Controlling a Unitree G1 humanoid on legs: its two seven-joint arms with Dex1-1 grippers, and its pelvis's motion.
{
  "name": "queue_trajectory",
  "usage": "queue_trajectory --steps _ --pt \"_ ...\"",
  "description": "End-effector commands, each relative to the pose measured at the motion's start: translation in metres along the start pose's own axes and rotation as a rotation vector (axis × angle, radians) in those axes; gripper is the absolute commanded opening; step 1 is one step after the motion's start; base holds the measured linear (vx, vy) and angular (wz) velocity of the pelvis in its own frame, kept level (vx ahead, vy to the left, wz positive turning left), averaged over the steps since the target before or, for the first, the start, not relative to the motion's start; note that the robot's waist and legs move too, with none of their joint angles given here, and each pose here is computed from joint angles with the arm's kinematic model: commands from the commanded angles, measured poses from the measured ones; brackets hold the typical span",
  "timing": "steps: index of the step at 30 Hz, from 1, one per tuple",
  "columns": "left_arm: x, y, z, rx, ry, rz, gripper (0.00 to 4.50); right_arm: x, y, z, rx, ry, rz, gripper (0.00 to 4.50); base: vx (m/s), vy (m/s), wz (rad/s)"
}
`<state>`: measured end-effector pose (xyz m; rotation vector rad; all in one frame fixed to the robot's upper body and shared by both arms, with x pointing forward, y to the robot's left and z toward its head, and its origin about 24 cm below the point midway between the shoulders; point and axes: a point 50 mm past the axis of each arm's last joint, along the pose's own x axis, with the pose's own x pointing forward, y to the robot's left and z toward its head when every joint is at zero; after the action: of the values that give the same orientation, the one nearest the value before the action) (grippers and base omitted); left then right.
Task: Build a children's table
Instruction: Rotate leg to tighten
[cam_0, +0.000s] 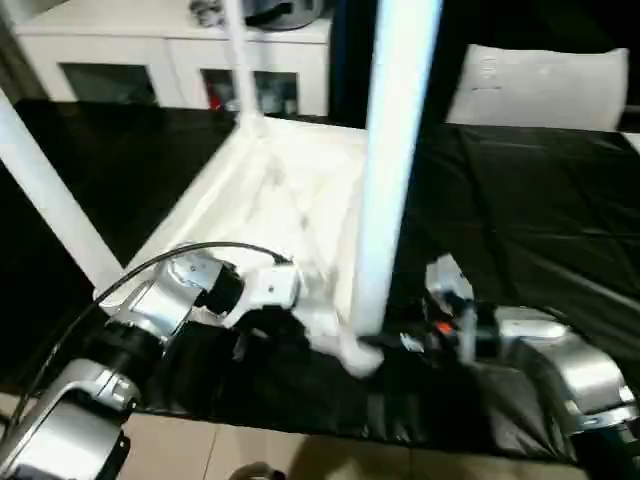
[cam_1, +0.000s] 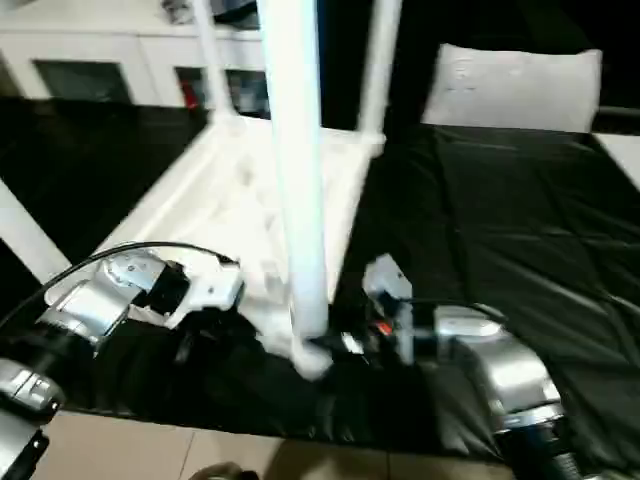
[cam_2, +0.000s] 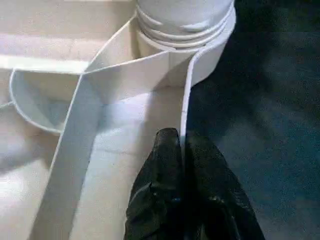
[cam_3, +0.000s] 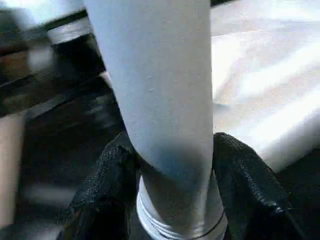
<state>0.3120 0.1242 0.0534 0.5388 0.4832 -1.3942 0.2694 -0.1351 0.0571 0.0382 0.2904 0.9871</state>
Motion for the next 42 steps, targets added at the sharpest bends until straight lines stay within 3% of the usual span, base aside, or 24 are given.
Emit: queue_trajectory --steps 1,8,9,11,14,20,23,25,32,37,42 --pt "0.026 -0.007 0.018 -0.028 -0.073 0.035 0.00 0.019 0.005 0.001 0.029 0.011 -0.074 1.94 0.000 0.000 0.00" --pt "0.046 0.011 0.046 -0.134 -0.119 0.298 0.00 0.047 -0.001 0.004 0.122 0.026 -0.389 1.93 0.000 0.000 0.00" --pt "0.048 0.011 0.048 -0.139 -0.123 0.309 0.00 0.050 -0.001 0.006 0.126 0.004 -0.402 2.49 0.000 0.000 0.00" --pt "0.050 0.012 0.050 -0.143 -0.124 0.316 0.00 0.052 0.000 0.007 0.125 -0.009 -0.408 2.49 0.000 0.000 0.00" --pt "0.047 0.016 0.051 -0.104 -0.110 0.332 0.00 0.045 -0.001 0.014 0.109 -0.079 -0.420 2.80 0.000 0.000 0.00" --pt "0.038 0.017 0.044 -0.043 -0.117 0.282 0.00 0.025 -0.008 0.021 0.055 -0.138 -0.384 3.24 0.000 0.000 0.00" --pt "0.031 0.014 0.036 0.049 -0.100 0.192 0.00 0.012 -0.005 0.024 -0.034 -0.127 -0.219 3.51 0.000 0.000 0.00" --pt "0.026 0.012 0.032 0.113 -0.083 0.120 0.00 0.001 -0.005 0.020 -0.096 -0.069 -0.106 3.63 0.000 0.000 0.00" --pt "0.016 0.004 0.027 0.199 -0.072 -0.111 0.00 -0.019 -0.006 0.020 -0.152 0.046 0.133 4.34 0.000 0.000 0.00" --pt "0.013 -0.009 0.024 0.260 -0.027 -0.318 0.00 -0.025 -0.003 0.023 -0.155 0.107 0.320 4.34 0.000 0.000 0.00" --pt "0.011 -0.011 0.021 0.290 0.003 -0.385 0.00 -0.025 -0.002 0.023 -0.143 0.117 0.396 4.18 0.000 0.000 0.00"
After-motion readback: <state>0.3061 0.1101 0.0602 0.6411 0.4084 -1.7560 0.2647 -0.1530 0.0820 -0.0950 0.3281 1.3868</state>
